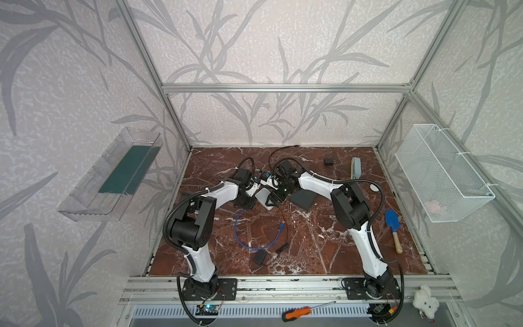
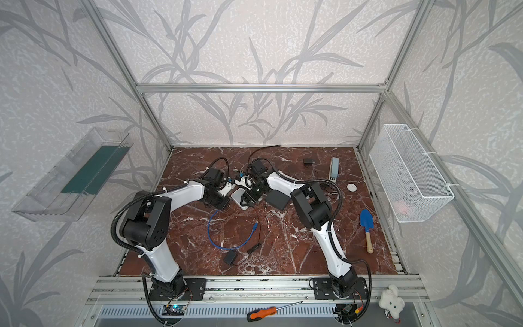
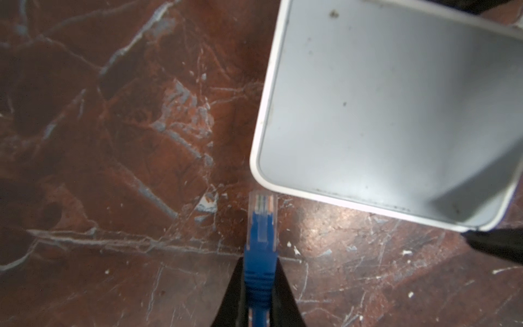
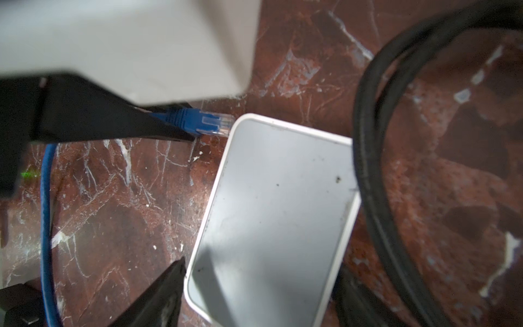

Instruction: Insert the plug into the switch port

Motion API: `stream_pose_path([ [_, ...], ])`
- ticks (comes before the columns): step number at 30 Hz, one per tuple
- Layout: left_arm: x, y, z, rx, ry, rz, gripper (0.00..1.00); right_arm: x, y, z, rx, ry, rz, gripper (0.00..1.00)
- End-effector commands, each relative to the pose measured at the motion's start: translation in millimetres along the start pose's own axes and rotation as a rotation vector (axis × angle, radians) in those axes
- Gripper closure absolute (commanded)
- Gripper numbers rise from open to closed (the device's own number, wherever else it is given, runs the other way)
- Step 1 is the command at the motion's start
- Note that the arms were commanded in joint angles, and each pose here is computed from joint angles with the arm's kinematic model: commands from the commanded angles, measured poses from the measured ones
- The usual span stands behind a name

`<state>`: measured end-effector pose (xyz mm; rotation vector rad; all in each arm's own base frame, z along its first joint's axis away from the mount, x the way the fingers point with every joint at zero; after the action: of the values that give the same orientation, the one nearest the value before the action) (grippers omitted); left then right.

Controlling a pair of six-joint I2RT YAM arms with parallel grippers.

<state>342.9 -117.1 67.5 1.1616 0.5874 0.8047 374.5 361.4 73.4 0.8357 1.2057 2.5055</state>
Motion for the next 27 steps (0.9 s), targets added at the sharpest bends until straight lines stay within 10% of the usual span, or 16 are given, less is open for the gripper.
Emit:
stream_pose_path([
  [1, -34, 2, 5, 0.000, -0.177, -0.100, 0.94, -2, -15, 4, -0.015, -0.016, 0.011, 0.20],
  [13, -13, 67, 50, -0.252, -0.079, -0.091, 0.95, -12, 62, 45, -0.197, -0.153, -0.085, 0.20],
  [27, -18, 91, 66, -0.366, -0.146, -0.105, 0.95, -9, 124, 70, -0.434, -0.752, 0.242, 0.59],
])
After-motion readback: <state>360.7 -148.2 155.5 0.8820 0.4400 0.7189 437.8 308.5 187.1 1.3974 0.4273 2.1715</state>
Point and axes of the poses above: each gripper's point midway between its finger pads, its own y axis back along the fingers, its own x axis along the line the jaws close on, z = x × y, the point moved 5 cm from there along y, back along the fingers, and after that the axes turned 4 degrees about -y, right-handed, at the moved point
